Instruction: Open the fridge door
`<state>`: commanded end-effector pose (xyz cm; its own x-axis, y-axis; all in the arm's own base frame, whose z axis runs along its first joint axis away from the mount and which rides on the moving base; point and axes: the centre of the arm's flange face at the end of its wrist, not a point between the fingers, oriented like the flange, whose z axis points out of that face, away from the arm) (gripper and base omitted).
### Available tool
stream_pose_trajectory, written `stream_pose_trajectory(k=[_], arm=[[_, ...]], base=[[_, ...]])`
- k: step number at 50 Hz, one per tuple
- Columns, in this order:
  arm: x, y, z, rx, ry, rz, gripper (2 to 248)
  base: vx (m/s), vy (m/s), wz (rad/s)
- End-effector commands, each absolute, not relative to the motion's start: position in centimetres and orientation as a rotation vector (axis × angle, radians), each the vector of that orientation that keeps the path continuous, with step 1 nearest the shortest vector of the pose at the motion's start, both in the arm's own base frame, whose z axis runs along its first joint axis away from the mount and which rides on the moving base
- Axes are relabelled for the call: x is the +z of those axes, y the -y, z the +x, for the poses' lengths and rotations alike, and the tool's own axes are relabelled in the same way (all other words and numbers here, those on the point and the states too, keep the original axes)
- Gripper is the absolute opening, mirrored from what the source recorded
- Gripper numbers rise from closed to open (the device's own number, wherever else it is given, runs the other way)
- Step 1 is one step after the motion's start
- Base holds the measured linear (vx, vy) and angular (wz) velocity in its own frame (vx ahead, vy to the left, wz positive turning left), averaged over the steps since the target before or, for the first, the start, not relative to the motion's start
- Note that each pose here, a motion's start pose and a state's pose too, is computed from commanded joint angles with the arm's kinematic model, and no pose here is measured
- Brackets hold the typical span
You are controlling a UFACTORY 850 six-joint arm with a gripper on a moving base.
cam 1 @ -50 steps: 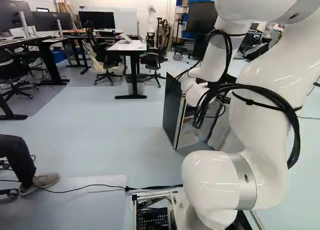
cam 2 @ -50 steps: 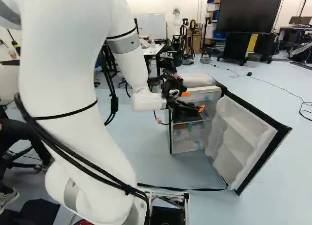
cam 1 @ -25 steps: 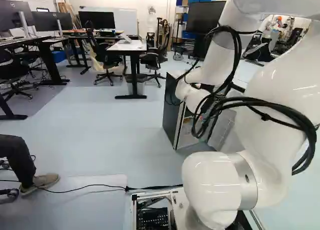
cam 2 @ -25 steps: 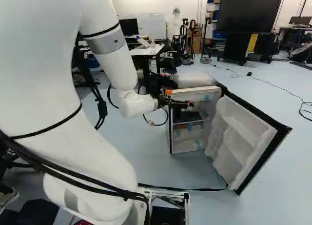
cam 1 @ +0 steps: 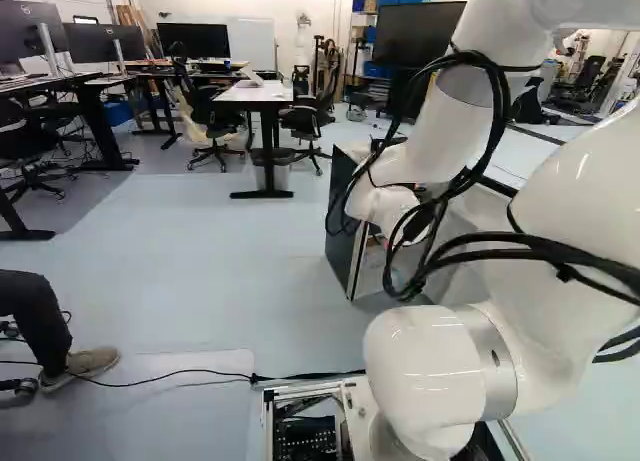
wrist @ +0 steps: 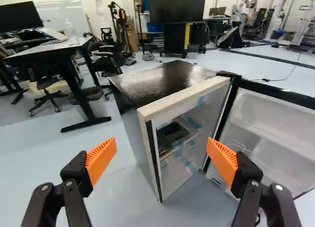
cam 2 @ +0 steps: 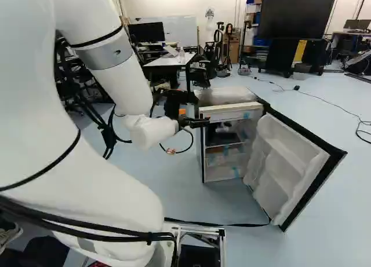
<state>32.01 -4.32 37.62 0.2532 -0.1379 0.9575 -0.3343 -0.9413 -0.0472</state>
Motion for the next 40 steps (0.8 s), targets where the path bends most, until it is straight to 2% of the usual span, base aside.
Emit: stream_pose_trajectory(k=[40], arm=[[36.9, 0.9, 28.2, 1.819, 0.101, 2.519, 247]], base=[[0.000, 0.000, 0.000]])
